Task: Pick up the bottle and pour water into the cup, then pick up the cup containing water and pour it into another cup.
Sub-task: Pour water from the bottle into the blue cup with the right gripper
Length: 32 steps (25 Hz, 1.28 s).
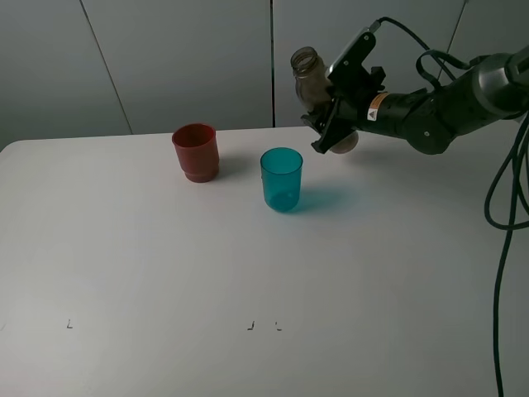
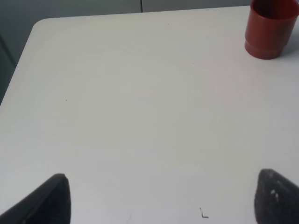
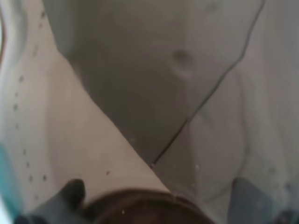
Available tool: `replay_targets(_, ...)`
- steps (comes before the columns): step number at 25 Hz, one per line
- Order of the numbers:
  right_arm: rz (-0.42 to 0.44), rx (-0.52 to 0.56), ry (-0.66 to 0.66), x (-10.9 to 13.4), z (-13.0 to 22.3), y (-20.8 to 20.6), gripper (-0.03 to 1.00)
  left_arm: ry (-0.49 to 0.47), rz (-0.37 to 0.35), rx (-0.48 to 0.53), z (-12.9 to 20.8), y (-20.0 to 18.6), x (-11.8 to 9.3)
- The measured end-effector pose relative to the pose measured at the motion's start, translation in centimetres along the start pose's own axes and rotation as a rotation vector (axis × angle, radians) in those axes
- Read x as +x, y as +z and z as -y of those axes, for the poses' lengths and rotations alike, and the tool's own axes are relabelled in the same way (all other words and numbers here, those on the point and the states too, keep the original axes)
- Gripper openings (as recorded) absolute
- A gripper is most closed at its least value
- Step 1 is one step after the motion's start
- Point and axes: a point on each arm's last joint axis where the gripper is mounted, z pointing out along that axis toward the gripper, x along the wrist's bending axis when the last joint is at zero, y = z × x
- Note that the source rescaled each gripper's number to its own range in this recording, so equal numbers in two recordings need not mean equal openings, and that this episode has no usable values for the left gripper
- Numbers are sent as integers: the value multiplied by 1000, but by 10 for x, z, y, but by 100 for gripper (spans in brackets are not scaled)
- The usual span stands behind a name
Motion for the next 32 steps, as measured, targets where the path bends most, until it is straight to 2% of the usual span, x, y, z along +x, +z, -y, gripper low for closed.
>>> replay_targets(16, -12, 36, -415, 0, 3, 0, 0, 7, 0, 0, 0, 0, 0)
replay_targets(29, -19, 38, -684, 0, 4, 0, 0, 7, 0, 0, 0, 0, 0)
replay_targets(32, -21, 39, -713, 1, 4, 0, 0, 7, 0, 0, 0, 0, 0)
